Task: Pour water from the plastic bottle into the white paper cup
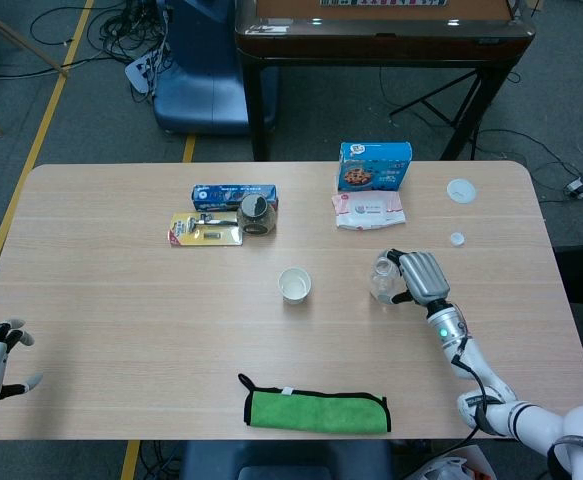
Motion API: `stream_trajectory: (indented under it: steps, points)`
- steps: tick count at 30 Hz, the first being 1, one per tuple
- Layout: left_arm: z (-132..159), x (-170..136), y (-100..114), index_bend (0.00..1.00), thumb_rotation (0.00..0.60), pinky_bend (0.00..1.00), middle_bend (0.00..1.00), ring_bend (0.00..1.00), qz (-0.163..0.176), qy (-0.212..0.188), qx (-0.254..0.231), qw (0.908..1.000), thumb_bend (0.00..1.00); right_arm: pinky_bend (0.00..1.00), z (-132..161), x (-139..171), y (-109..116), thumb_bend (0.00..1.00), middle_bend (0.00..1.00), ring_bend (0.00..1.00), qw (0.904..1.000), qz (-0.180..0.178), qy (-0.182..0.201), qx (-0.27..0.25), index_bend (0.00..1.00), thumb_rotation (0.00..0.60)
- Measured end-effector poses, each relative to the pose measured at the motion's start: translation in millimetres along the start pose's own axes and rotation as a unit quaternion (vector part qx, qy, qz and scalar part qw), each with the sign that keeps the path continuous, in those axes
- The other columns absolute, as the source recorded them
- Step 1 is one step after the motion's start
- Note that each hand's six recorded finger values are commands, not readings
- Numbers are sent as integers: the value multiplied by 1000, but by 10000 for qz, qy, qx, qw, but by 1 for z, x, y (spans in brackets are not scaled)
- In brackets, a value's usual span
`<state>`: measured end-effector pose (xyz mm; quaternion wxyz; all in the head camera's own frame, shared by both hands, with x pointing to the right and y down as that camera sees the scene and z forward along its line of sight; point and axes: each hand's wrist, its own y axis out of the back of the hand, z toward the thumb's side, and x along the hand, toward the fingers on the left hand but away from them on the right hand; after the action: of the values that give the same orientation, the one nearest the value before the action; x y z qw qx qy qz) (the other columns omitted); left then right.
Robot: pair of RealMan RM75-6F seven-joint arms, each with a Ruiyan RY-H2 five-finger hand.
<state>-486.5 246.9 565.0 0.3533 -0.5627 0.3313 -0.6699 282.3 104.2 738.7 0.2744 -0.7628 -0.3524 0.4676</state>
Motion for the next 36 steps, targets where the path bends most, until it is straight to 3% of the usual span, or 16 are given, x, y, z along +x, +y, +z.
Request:
stream_trajectory:
  steps: [10,16,22,36]
  points:
    - [0,0,-1,433,600,553,270,283,-19,7,9,10000,0,544,-12,4,-8,0,507,427,9983,230,-113,-525,600,600]
    - [0,0,-2,432,600,553,270,284,-33,12,29,10000,0,528,-16,5,-7,0,396,324,9978,320,-115,-568,434,600]
    - [1,0,-3,432,600,553,270,283,-48,6,42,10000,0,448,-20,9,-4,0,266,227,9978,386,-124,-523,254,600]
    - [2,0,-9,432,600,553,270,284,-114,-7,117,9999,0,415,-31,29,18,0,221,190,9987,289,-160,-386,224,600]
